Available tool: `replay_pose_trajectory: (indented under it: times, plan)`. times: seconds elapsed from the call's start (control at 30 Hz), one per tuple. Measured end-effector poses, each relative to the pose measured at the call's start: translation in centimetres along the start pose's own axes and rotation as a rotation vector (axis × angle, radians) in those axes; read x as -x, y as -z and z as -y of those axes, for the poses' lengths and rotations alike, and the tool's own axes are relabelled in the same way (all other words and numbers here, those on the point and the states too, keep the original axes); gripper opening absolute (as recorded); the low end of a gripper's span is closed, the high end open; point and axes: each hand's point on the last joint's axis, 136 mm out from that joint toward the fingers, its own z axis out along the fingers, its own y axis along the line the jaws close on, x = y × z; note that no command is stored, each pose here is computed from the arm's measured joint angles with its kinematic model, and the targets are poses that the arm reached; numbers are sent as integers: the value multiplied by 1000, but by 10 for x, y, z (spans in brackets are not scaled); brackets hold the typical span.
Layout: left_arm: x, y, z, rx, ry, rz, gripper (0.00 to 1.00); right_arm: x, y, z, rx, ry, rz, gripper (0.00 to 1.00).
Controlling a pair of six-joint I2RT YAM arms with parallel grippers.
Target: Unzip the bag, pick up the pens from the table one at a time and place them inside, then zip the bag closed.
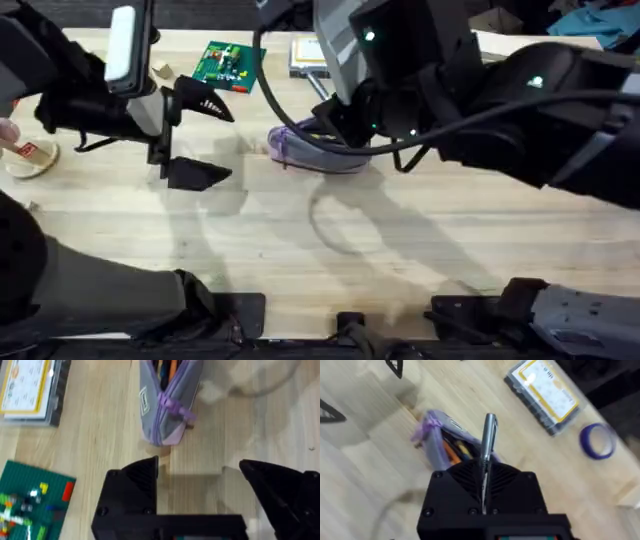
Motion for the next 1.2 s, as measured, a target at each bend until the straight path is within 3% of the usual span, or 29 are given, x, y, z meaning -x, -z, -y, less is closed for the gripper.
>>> replay_pose_trajectory:
  times: [0.17,0.2,0.5,0.53,0.7,0.97,1.2]
  plan:
    - [13,-12,2,-37,-40,20,993,-2,-2,12,-21,187,-9,32]
    - [21,-20,4,-65,-72,29,993,-5,-5,16,-26,409,-22,32]
    - [20,-22,0,-54,-95,25,993,-30,-35,6,34,734,-120,32]
    - [20,-22,0,-54,-95,26,993,-45,-36,-2,98,826,-160,32]
    - [20,-22,0,-54,-95,26,994,-54,-33,-10,167,919,-170,32]
    - [20,-22,0,-54,-95,26,993,-56,-35,-11,185,950,-167,32]
    - [20,-22,0,-54,-95,26,993,-82,-69,-6,218,941,-251,32]
